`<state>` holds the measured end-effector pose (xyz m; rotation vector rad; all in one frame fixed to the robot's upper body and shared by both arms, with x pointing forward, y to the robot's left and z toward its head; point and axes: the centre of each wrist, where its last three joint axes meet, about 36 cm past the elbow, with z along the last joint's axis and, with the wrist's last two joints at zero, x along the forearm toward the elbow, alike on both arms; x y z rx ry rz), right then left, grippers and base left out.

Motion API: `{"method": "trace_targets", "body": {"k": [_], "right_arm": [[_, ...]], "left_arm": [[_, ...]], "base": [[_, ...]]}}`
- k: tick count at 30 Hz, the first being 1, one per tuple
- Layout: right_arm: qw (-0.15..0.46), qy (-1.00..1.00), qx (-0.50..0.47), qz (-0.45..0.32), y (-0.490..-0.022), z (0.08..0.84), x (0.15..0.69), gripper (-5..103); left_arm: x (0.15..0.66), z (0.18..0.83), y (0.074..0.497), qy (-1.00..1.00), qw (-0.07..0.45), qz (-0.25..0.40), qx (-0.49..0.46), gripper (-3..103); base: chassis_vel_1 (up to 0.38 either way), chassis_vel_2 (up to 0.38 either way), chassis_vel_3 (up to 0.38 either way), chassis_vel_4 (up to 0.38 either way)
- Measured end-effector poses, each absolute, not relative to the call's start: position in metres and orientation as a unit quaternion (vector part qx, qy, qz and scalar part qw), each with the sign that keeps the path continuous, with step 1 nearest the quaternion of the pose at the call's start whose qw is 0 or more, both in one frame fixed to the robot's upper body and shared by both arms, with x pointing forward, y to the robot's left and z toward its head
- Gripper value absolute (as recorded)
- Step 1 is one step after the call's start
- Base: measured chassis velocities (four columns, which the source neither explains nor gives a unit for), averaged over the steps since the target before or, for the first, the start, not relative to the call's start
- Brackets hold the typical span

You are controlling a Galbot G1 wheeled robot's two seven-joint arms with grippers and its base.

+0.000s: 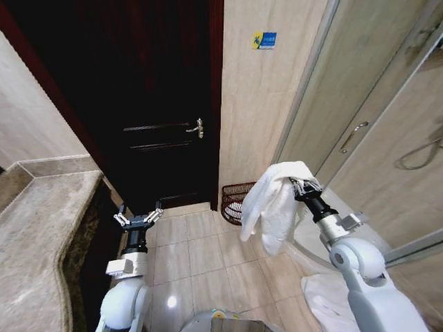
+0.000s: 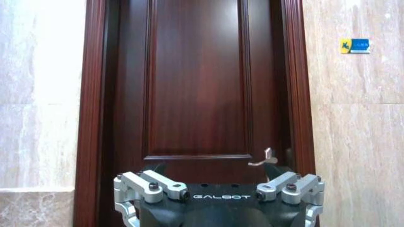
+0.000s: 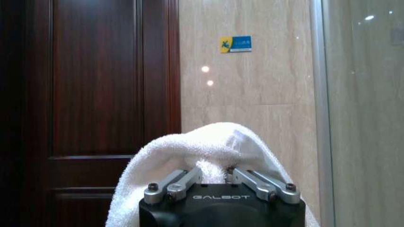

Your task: Discard the used towel into the hamper.

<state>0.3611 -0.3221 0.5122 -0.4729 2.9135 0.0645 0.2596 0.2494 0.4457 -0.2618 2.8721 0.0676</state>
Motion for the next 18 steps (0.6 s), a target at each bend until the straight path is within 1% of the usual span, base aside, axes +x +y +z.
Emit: {"method": "trace_targets", "body": {"k": [13,16,18], "right_arm": [[0.091,0.983,-0.157,0.018,-0.327,0.511,0.361,9],[0.090,0.983,-0.159,0.018,-0.327,0.511,0.361,9],[0.089,0.983,-0.160,0.017,-0.328,0.509,0.361,9]], "left_arm": [[0.257,0.451,0.250,0.989,0.121,0.029,-0.083,100],[0.256,0.455,0.253,0.990,0.113,0.034,-0.072,100],[0.254,0.457,0.256,0.994,0.091,0.036,-0.054,100]], "base": [[-0.031,0.076,0.080,-0.036],[-0.023,0.096,0.098,-0.011],[-0.033,0.075,0.065,-0.050]]}}
